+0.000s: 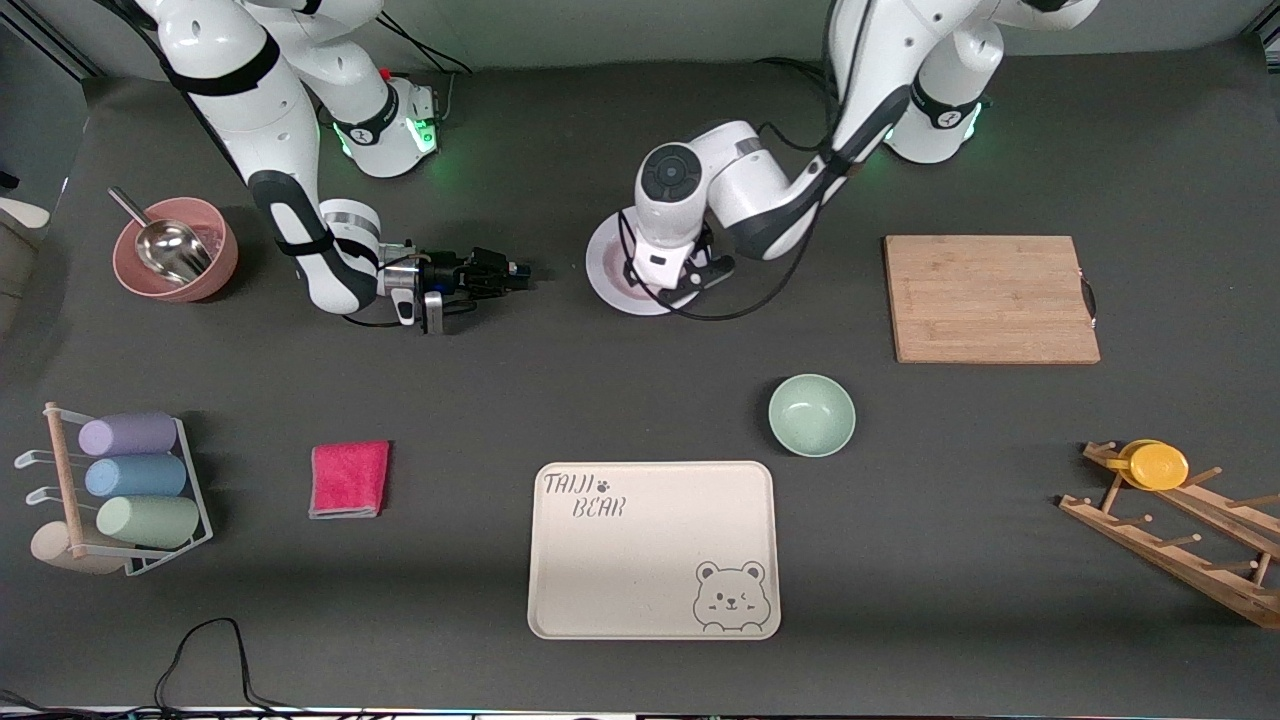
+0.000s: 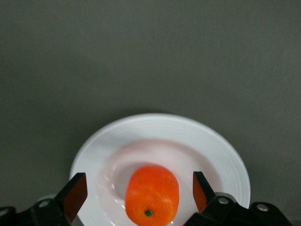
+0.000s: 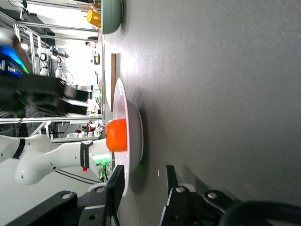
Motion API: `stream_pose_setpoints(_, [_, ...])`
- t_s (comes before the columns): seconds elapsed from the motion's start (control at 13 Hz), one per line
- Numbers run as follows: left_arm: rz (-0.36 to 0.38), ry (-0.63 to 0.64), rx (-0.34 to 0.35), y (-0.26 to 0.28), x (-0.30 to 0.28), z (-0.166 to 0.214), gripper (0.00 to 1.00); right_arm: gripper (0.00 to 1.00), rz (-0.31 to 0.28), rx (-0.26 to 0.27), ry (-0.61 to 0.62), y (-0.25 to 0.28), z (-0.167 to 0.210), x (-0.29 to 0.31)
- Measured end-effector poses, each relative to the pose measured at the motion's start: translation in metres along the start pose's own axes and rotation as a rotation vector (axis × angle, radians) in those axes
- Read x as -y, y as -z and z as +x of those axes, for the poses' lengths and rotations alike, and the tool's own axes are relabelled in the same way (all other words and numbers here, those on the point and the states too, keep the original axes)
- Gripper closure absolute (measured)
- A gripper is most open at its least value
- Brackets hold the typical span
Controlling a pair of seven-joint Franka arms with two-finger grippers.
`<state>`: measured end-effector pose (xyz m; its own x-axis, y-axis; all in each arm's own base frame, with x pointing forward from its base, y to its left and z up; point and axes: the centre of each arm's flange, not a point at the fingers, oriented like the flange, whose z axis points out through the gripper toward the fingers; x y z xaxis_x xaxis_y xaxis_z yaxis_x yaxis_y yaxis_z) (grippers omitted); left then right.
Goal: Place orange and plate with both arms
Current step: 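Release the orange onto the plate and withdraw the left gripper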
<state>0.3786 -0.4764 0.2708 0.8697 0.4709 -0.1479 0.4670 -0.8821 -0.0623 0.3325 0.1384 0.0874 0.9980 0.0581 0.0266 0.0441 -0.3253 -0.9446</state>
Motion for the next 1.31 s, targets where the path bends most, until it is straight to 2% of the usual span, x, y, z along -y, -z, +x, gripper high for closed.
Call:
stream_pose_setpoints(0.23, [0.024, -0.064, 0.0, 0.066, 0.021, 0.056, 0.0, 0.57, 0.011, -0.025, 0.003, -0.023, 0.005, 0.006])
stream_pose_setpoints(0.46, [0.004, -0.129, 0.028, 0.135, 0.074, 0.144, 0.0, 0.57, 0.021, -0.041, 0.004, -0.053, 0.005, 0.012])
stream_pose_setpoints(0.69, [-0.008, -0.204, 0.002, 0.191, 0.163, 0.235, 0.0, 0.57, 0.033, -0.05, 0.012, -0.083, 0.005, 0.02])
stream_pose_setpoints(1.0, [-0.02, -0.293, 0.005, 0.228, 0.296, 0.334, 0.0, 0.57, 0.045, -0.04, 0.02, -0.106, 0.0, 0.027])
stream_pose_setpoints(1.15, [0.013, -0.317, -0.007, 0.247, 0.333, 0.347, 0.0, 0.57, 0.06, -0.041, 0.012, -0.118, -0.004, 0.029])
stream_pose_setpoints(1.31, [0.042, -0.338, -0.021, 0.274, 0.339, 0.332, 0.0, 0.62, 0.067, -0.035, 0.015, -0.125, -0.004, 0.031])
